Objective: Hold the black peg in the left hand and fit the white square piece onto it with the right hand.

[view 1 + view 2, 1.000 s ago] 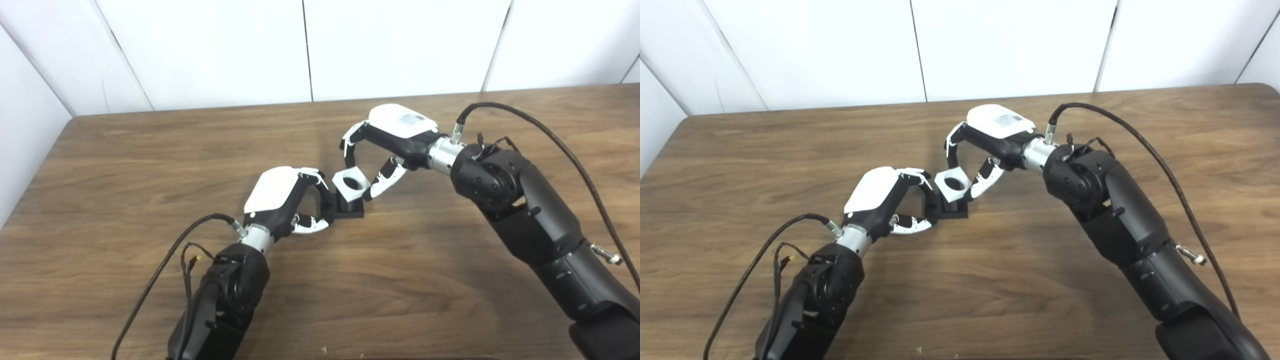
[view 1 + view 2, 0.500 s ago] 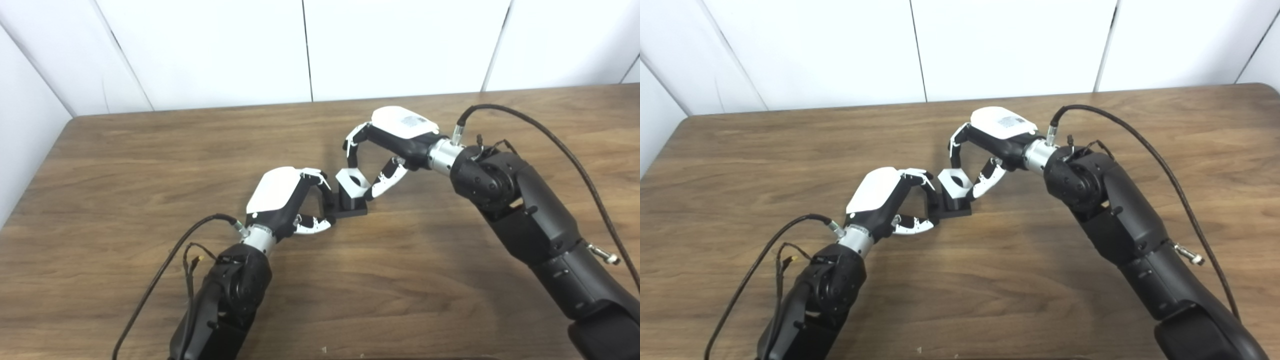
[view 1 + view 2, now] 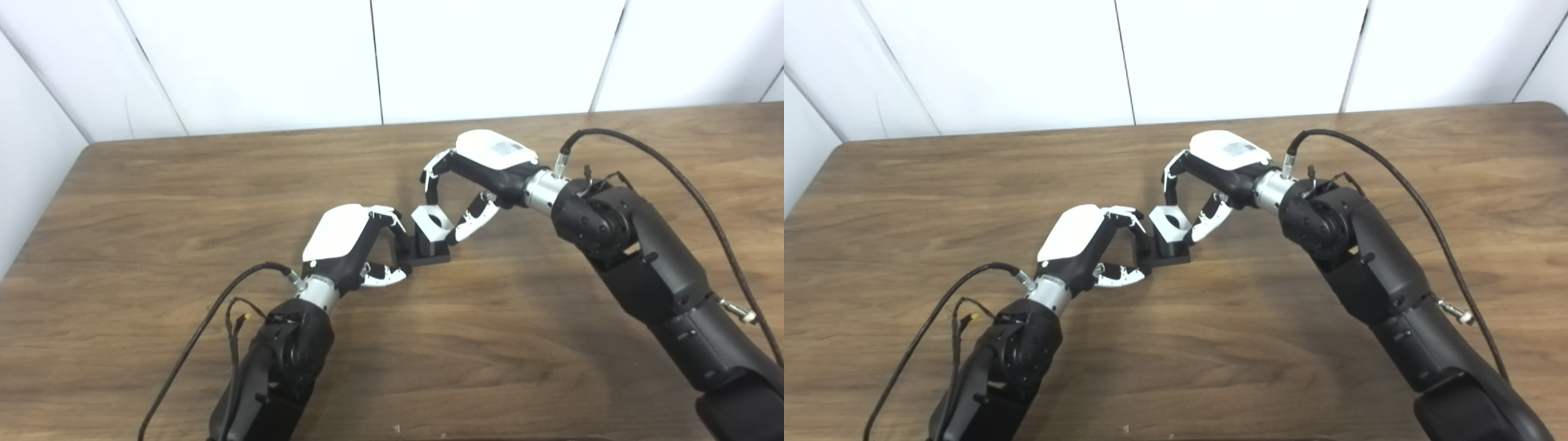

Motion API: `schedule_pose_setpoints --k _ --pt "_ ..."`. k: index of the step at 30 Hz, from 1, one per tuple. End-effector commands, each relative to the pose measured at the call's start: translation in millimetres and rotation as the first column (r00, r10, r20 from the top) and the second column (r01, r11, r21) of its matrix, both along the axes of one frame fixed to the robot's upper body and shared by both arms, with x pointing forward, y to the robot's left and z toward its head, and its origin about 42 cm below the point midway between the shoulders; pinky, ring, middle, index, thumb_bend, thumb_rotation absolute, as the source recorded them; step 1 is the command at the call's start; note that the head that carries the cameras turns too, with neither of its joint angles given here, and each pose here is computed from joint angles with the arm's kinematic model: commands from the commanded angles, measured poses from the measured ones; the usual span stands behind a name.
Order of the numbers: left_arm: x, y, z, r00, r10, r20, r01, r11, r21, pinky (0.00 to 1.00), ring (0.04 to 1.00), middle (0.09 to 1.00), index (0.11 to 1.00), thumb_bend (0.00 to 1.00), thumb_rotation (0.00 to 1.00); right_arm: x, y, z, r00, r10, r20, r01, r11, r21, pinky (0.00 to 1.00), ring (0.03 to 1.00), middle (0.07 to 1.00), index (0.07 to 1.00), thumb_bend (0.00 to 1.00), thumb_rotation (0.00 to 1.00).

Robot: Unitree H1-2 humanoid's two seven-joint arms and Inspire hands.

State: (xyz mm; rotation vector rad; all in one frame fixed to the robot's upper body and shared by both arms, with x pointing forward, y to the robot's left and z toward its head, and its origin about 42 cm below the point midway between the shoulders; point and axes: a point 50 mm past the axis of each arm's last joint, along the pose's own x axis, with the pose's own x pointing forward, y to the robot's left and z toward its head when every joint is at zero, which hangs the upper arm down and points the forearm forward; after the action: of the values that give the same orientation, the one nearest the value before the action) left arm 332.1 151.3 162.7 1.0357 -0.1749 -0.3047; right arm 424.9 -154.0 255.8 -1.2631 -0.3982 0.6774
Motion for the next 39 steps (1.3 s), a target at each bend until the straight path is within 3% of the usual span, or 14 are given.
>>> schedule_pose_setpoints --k 1,19,39 --pt "5 -3 11 0.999 -0.012 0.053 0.012 1.0 0.006 0.83 0.836 0.809 0.483 0.52 0.07 3 12 37 0.994 0.043 0.102 -0.046 0.999 0.02 0.81 0.801 0.758 0.48 0.52 0.14" --pt "6 -4 10 0.999 -0.018 0.052 0.017 1.0 0.007 0.84 0.839 0.811 0.483 0.52 0.07 -10 20 75 0.977 0.136 0.163 -0.128 0.99 -0.056 0.82 0.798 0.745 0.48 0.52 0.14" --pt "8 -1 11 0.998 -0.01 0.057 0.009 1.0 0.01 0.83 0.823 0.807 0.482 0.52 0.07 -5 11 70 0.982 0.132 0.136 -0.12 0.988 -0.096 0.86 0.799 0.747 0.48 0.52 0.14"
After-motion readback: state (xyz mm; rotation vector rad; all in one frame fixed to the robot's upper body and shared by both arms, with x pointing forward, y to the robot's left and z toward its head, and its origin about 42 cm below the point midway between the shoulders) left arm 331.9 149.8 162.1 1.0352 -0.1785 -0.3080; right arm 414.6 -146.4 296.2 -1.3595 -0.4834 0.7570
